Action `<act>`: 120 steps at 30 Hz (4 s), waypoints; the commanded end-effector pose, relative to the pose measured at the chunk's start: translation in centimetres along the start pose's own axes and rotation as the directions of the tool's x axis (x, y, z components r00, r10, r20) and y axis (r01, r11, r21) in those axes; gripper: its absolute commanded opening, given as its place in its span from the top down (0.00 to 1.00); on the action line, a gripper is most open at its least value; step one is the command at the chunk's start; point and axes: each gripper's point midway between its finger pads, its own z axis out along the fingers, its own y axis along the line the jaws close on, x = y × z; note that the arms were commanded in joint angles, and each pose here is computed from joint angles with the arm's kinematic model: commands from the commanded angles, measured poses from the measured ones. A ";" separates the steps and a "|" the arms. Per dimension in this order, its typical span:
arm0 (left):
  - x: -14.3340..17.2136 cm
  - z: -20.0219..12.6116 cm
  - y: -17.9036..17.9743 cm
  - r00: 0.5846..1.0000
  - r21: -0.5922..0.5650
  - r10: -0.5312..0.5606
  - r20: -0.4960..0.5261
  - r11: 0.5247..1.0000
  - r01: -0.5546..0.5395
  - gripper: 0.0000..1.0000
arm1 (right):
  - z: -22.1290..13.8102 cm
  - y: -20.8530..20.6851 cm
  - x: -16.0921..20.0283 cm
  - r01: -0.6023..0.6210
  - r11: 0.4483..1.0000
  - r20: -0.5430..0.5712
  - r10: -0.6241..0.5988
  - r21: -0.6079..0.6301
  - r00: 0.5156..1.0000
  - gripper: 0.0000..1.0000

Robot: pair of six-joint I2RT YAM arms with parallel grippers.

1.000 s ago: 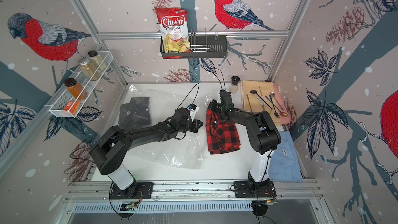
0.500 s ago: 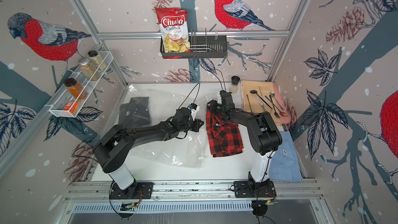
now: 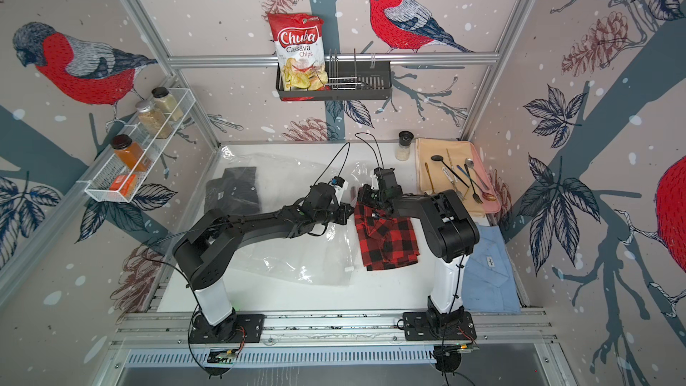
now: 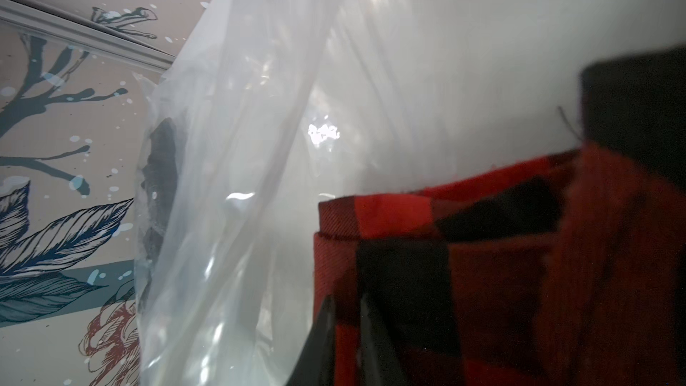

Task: Place the folded shirt into the vacuum bag
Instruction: Place the shirt in the vacuum bag.

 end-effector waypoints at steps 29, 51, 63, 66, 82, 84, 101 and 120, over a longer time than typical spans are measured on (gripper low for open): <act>0.0 2.1 0.7 1.000 0.021 0.004 -0.014 1.000 -0.004 1.00 | -13.8 -0.4 12.4 0.294 0.860 -0.110 -0.274 0.416 0.956 0.47; 0.0 1.1 0.4 1.000 0.040 0.000 0.000 0.999 0.000 1.00 | -10.5 -2.4 19.2 0.441 0.740 -0.370 -0.275 0.508 0.887 0.67; 0.2 0.6 0.1 1.000 0.054 -0.012 0.005 0.998 0.012 1.00 | -12.0 3.9 15.6 0.428 0.833 -0.258 -0.353 0.351 0.899 0.95; 0.1 0.5 -0.1 1.000 0.063 -0.014 0.007 0.998 0.014 1.00 | -11.9 4.8 15.1 0.412 0.864 -0.239 -0.352 0.289 0.905 0.95; -1.4 -1.9 -2.4 1.000 0.122 -0.017 0.018 0.992 0.015 1.00 | -7.5 4.4 15.5 0.259 0.964 -0.245 -0.239 0.051 0.940 0.85; -1.2 -1.9 -2.5 1.000 0.122 -0.015 0.009 0.992 0.013 1.00 | -7.7 4.1 15.4 0.255 0.965 -0.240 -0.235 0.059 0.942 0.73; -1.1 -1.6 -2.6 1.000 0.111 -0.016 0.012 0.994 0.015 1.00 | -9.6 4.7 16.1 0.110 0.987 -0.219 -0.133 -0.114 0.966 0.73; -1.3 0.3 -0.7 0.999 0.000 0.042 -0.020 0.999 -0.042 1.00 | -16.5 2.1 7.2 0.080 0.995 0.102 -0.085 0.052 0.991 0.27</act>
